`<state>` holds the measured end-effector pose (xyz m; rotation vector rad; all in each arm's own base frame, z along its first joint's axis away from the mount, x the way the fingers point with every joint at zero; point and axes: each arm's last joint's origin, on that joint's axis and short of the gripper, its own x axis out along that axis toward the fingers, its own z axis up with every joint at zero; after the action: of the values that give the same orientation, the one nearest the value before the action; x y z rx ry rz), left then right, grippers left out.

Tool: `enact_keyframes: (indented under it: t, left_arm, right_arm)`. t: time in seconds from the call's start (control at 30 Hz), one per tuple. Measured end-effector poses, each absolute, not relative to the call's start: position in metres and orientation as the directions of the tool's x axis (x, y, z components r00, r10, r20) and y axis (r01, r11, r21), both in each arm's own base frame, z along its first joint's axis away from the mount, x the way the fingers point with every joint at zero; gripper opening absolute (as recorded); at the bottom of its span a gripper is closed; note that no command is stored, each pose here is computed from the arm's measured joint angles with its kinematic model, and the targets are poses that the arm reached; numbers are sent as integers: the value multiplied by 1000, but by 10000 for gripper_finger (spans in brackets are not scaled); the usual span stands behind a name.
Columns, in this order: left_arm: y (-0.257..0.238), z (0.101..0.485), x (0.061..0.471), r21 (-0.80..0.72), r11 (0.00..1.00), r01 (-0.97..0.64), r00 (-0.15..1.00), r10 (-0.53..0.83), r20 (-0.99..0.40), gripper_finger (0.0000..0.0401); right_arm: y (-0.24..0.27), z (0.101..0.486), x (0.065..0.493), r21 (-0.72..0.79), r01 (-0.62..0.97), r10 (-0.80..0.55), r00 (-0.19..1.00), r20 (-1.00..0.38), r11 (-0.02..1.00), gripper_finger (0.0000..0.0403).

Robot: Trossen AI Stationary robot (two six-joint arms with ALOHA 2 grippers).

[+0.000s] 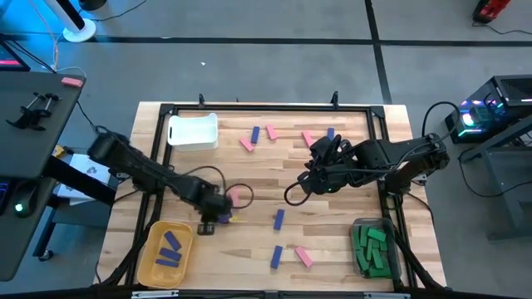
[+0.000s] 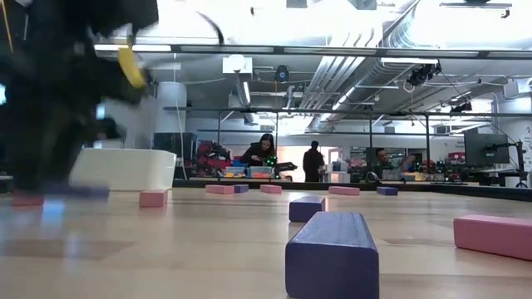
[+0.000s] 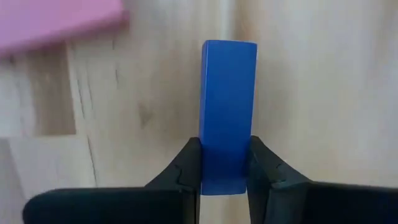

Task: Sort blocks
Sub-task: Put the purple block into the yellow bin

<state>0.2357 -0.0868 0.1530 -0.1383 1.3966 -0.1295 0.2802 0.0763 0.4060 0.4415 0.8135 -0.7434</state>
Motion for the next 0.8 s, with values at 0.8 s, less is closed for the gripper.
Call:
enact_keyframes:
  t: [0.8]
  left_arm:
    - [-167, 238, 98, -464, 843, -271, 131, -446, -886, 43]
  right_arm:
    - [36, 382, 330, 157, 451, -170, 603, -779, 879, 0]
